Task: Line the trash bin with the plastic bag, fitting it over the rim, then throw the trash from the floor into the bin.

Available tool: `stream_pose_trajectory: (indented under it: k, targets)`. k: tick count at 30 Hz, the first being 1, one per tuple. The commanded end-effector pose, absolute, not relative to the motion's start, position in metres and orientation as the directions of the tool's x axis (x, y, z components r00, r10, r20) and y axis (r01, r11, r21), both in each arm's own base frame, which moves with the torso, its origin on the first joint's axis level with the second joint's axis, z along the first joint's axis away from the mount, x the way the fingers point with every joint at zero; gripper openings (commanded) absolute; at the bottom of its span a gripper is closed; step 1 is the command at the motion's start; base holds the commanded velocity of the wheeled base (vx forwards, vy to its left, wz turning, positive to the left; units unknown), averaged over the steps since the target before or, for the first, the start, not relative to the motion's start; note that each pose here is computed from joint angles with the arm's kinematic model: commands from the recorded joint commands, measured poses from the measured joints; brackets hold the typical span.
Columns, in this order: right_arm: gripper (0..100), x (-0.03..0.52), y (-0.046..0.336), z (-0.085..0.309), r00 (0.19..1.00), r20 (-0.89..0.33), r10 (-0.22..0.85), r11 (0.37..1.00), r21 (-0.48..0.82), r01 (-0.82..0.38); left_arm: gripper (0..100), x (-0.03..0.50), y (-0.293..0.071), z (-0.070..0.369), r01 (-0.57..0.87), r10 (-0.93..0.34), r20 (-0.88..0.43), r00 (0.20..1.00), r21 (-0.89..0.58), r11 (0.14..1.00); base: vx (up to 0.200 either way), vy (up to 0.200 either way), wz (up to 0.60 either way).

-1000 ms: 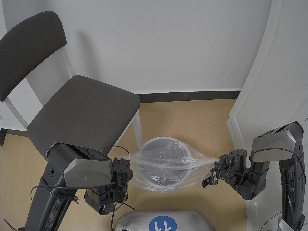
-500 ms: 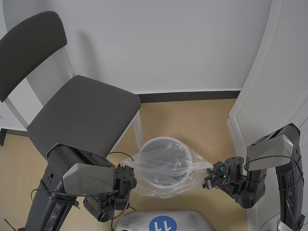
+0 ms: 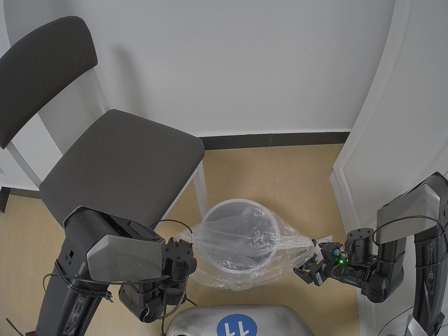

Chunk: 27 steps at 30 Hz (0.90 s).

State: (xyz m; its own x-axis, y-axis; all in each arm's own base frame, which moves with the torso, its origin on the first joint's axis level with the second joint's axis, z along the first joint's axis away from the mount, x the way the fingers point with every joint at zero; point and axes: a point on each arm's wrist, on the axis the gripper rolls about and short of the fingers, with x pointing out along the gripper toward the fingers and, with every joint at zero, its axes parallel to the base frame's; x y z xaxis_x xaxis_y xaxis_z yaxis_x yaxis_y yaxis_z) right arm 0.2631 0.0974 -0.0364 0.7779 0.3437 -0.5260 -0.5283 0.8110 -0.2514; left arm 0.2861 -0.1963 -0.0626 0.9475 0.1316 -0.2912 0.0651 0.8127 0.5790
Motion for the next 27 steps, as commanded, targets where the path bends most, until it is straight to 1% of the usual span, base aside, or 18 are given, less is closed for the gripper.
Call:
stream_pose_trajectory:
  k: [1, 3, 5, 6, 8, 9, 10, 12, 14, 15, 16, 18, 19, 20, 23, 25, 27]
  targets:
    - [100, 0.244, 0.079, -0.004, 0.766, -0.476, 0.431, 0.776, -0.238, -0.584, 0, 0.288, -0.196, -0.055, 0.049, 0.135, -0.276, 0.952, 0.570, 0.820, 0.000, 0.000, 0.00]
    - [100, 0.239, 0.080, 0.004, 0.726, -0.451, 0.519, 0.744, -0.182, -0.644, 0, 0.289, -0.196, -0.056, 0.049, 0.135, -0.276, 0.952, 0.569, 0.821, 0.000, 0.000, 0.00]
    - [100, 0.238, 0.080, 0.005, 0.714, -0.446, 0.539, 0.735, -0.164, -0.658, 0, 0.289, -0.196, -0.056, 0.049, 0.135, -0.276, 0.952, 0.569, 0.821, 0.000, 0.000, 0.00]
    - [100, 0.232, 0.089, 0.012, 0.659, -0.418, 0.625, 0.699, -0.076, -0.711, 0, 0.288, -0.195, -0.057, 0.053, 0.134, -0.280, 0.951, 0.571, 0.819, 0.000, 0.000, 0.00]
    - [100, 0.231, 0.095, 0.015, 0.651, -0.403, 0.644, 0.692, -0.056, -0.720, 0, 0.287, -0.195, -0.058, 0.056, 0.135, -0.284, 0.949, 0.575, 0.816, 0.000, 0.000, 0.00]
    - [100, 0.232, 0.105, 0.021, 0.653, -0.375, 0.658, 0.693, -0.037, -0.720, 0, 0.286, -0.194, -0.058, 0.058, 0.136, -0.288, 0.948, 0.576, 0.816, 0.000, 0.000, 0.00]
    - [100, 0.236, 0.113, 0.027, 0.685, -0.345, 0.642, 0.717, -0.046, -0.695, 100, 0.284, -0.193, -0.057, 0.060, 0.137, -0.291, 0.947, 0.578, 0.814, 0.000, 0.000, 0.00]
    - [100, 0.242, 0.127, 0.033, 0.743, -0.303, 0.597, 0.759, -0.086, -0.645, 100, 0.284, -0.192, -0.056, 0.059, 0.136, -0.290, 0.947, 0.576, 0.815, 0.000, 0.000, 0.00]
    - [100, 0.257, 0.154, 0.043, 0.821, -0.216, 0.528, 0.811, -0.159, -0.563, 100, 0.284, -0.193, -0.053, 0.055, 0.135, -0.283, 0.949, 0.573, 0.818, 0.000, 0.000, 0.00]
    - [100, 0.258, 0.156, 0.043, 0.824, -0.218, 0.524, 0.812, -0.163, -0.560, 100, 0.284, -0.193, -0.053, 0.055, 0.135, -0.283, 0.949, 0.573, 0.818, 0.000, 0.000, 0.00]
    - [100, 0.269, 0.165, 0.045, 0.845, -0.266, 0.464, 0.808, -0.263, -0.527, 100, 0.283, -0.193, -0.052, 0.059, 0.132, -0.285, 0.949, 0.576, 0.816, 0.000, 0.000, 0.00]
    - [100, 0.281, 0.174, 0.058, 0.850, -0.325, 0.414, 0.769, -0.375, -0.518, 100, 0.279, -0.193, -0.053, 0.071, 0.129, -0.295, 0.947, 0.582, 0.810, 0.000, 0.000, 0.00]
    - [100, 0.284, 0.176, 0.061, 0.850, -0.335, 0.406, 0.765, -0.384, -0.517, 100, 0.278, -0.192, -0.053, 0.073, 0.130, -0.298, 0.946, 0.585, 0.808, 0.000, 0.000, 0.00]
    - [100, 0.289, 0.187, 0.068, 0.840, -0.368, 0.398, 0.751, -0.394, -0.529, 100, 0.274, -0.190, -0.052, 0.083, 0.127, -0.306, 0.944, 0.590, 0.803, 0.000, 0.000, 0.00]
    - [100, 0.297, 0.213, 0.079, 0.831, -0.375, 0.411, 0.731, -0.409, -0.547, 100, 0.264, -0.183, -0.041, 0.101, 0.127, -0.313, 0.941, 0.619, 0.779, 0.000, 0.000, 0.00]
    - [100, 0.301, 0.222, 0.073, 0.826, -0.386, 0.412, 0.703, -0.442, -0.557, 100, 0.257, -0.181, -0.036, 0.121, 0.112, -0.322, 0.940, 0.623, 0.773, 0.000, 0.000, 0.00]
    - [100, 0.304, 0.227, 0.064, 0.823, -0.400, 0.404, 0.642, -0.516, -0.566, 100, 0.249, -0.181, -0.030, 0.156, 0.075, -0.331, 0.941, 0.617, 0.772, 0.000, 0.000, 0.00]
